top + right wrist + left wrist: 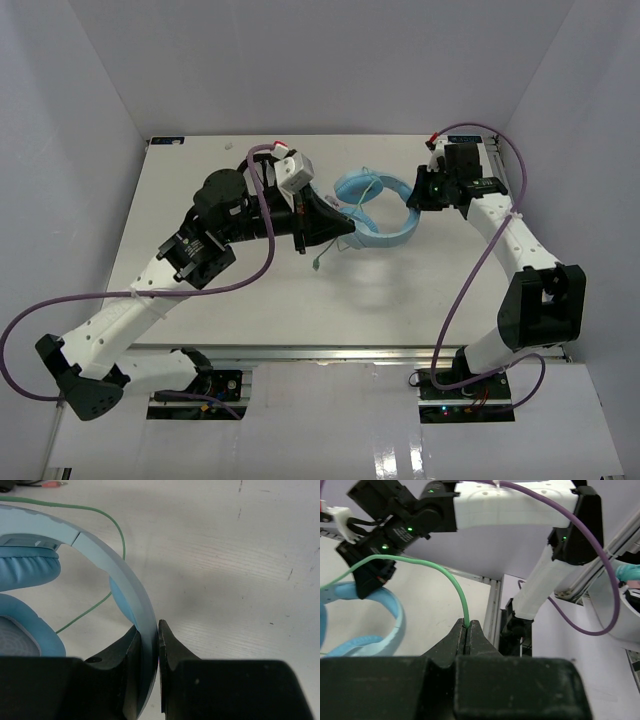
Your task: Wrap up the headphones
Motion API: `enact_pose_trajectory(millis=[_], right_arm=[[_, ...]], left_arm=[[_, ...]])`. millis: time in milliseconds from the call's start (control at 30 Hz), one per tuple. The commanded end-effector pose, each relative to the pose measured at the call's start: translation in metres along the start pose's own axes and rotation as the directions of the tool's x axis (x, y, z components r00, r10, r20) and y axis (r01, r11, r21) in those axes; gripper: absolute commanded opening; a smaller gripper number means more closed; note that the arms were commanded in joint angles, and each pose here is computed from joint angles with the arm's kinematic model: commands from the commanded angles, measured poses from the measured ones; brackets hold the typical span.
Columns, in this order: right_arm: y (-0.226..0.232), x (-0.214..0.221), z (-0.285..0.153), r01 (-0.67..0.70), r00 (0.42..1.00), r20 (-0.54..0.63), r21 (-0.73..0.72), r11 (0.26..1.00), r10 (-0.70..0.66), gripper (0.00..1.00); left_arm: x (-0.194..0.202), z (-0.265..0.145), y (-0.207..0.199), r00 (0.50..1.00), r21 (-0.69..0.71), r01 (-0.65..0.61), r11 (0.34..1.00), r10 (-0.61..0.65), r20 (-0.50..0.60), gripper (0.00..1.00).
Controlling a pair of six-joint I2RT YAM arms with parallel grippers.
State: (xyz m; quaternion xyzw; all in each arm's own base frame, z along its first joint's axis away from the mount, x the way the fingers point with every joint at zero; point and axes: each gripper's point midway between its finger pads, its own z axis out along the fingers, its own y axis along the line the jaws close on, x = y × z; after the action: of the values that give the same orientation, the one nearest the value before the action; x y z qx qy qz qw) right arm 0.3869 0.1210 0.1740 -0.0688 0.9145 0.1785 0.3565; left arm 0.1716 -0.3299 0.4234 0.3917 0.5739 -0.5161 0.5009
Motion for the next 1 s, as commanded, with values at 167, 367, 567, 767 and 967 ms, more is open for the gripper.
enact_pose_trajectory(millis=[167, 367, 567, 767, 967], right_arm=[[0.037, -0.072, -0.009, -0.069, 0.982, 0.165, -0.131, 0.989, 0.091, 0.08], [0.045, -0.086, -0.014, -0.067, 0.978, 0.185, -0.165, 0.984, 0.097, 0.08], [0.05, -0.082, -0.018, -0.061, 0.979, 0.181, -0.19, 0.98, 0.096, 0.08], [0.054, -0.083, -0.024, -0.04, 0.979, 0.19, -0.199, 0.979, 0.079, 0.08], [0.055, -0.091, -0.04, 0.002, 0.972, 0.233, -0.191, 0.982, 0.044, 0.08]], left_arm=[[0.032, 0.025, -0.047, 0.992, 0.135, 0.103, 0.986, -0.091, -0.093, 0.0], [0.092, 0.037, -0.077, 0.957, 0.219, 0.188, 0.957, -0.129, -0.259, 0.0], [0.127, 0.042, -0.081, 0.927, 0.231, 0.223, 0.947, -0.133, -0.35, 0.0], [0.163, 0.035, -0.078, 0.887, 0.213, 0.266, 0.94, -0.152, -0.437, 0.0], [0.178, 0.012, -0.067, 0.886, 0.117, 0.228, 0.967, -0.156, -0.437, 0.0]])
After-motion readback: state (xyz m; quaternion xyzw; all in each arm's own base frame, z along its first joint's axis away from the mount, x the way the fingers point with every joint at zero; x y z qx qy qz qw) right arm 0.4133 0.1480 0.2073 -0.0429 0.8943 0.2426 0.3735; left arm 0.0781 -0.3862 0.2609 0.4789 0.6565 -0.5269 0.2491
